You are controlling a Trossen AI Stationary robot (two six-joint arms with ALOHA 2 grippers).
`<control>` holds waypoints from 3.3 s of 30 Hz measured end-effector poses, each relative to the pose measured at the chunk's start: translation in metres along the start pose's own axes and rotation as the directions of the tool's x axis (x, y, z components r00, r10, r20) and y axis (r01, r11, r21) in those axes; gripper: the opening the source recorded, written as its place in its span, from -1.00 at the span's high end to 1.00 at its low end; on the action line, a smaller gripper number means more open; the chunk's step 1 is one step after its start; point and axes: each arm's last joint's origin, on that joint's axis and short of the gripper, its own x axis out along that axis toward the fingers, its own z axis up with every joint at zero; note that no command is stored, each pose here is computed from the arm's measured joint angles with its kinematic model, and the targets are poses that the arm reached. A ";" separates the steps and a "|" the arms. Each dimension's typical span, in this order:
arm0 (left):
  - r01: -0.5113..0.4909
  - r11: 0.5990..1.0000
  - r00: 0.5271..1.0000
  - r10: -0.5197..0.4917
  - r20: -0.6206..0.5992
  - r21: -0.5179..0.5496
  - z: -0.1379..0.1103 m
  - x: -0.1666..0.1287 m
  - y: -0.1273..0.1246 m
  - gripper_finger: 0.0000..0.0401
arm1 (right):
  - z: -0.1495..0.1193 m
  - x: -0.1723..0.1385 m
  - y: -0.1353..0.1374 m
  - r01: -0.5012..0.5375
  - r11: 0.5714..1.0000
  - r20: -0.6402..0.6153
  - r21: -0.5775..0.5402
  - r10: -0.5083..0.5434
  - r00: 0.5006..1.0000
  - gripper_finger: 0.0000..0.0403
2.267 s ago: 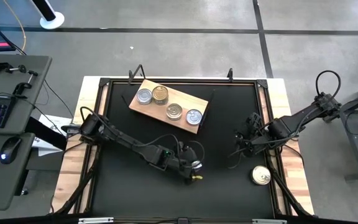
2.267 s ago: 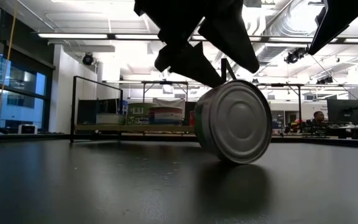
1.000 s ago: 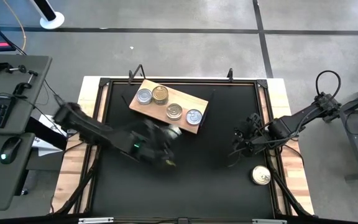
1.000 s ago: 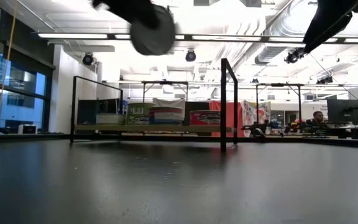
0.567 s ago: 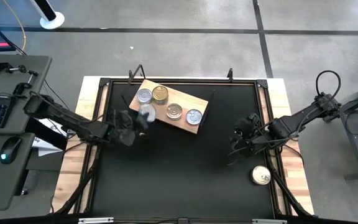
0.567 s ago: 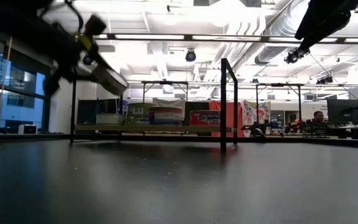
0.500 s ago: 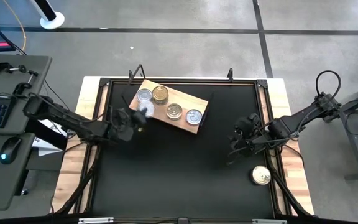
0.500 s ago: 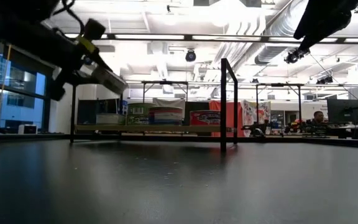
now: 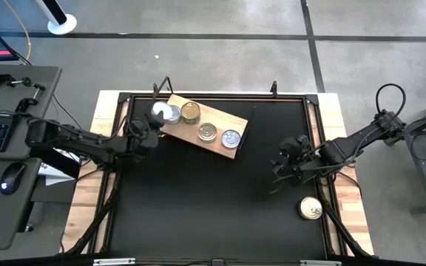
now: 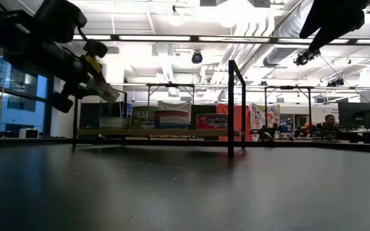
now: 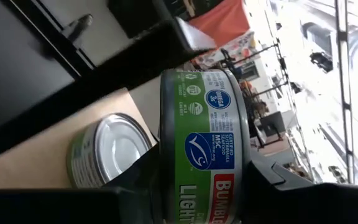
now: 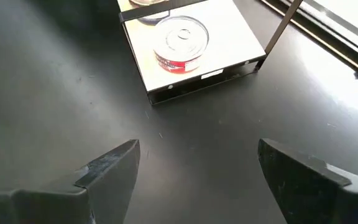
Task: Stack canned seafood by type on shelf
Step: Stack the green tuna can on top of the other green tuna can on the shelf
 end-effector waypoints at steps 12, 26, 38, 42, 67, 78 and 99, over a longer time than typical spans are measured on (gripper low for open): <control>-0.106 0.991 0.993 0.101 -0.065 -0.076 0.003 0.028 0.013 0.36 | 0.001 0.000 0.000 0.012 1.000 0.026 0.000 -0.012 1.000 -0.58; -0.158 0.963 0.971 0.111 -0.211 -0.217 -0.008 0.039 0.018 0.13 | 0.001 0.000 0.000 0.011 1.000 0.026 0.000 -0.011 1.000 -0.58; -0.174 0.951 0.966 0.115 -0.233 -0.254 -0.006 0.043 0.019 0.12 | 0.002 0.000 0.001 -0.003 1.000 0.031 0.013 0.003 1.000 -0.58; -0.182 0.949 0.962 0.117 -0.245 -0.259 -0.004 0.045 0.019 0.10 | 0.002 0.000 0.001 -0.004 1.000 0.033 0.013 0.003 0.999 -0.58; -0.127 0.976 0.959 0.077 -0.271 -0.175 -0.006 0.045 0.014 -0.17 | 0.002 0.000 0.001 0.007 1.000 0.055 0.013 -0.008 0.998 -0.58; -0.094 0.965 0.956 0.019 -0.293 -0.243 -0.006 0.047 0.005 -0.57 | 0.003 0.000 0.001 0.006 1.000 0.055 0.014 -0.007 0.998 -0.58; -0.103 0.957 0.906 -0.022 -0.423 -0.272 -0.007 0.048 0.001 -0.57 | 0.003 0.000 0.001 0.018 1.000 0.078 0.015 -0.019 0.997 -0.58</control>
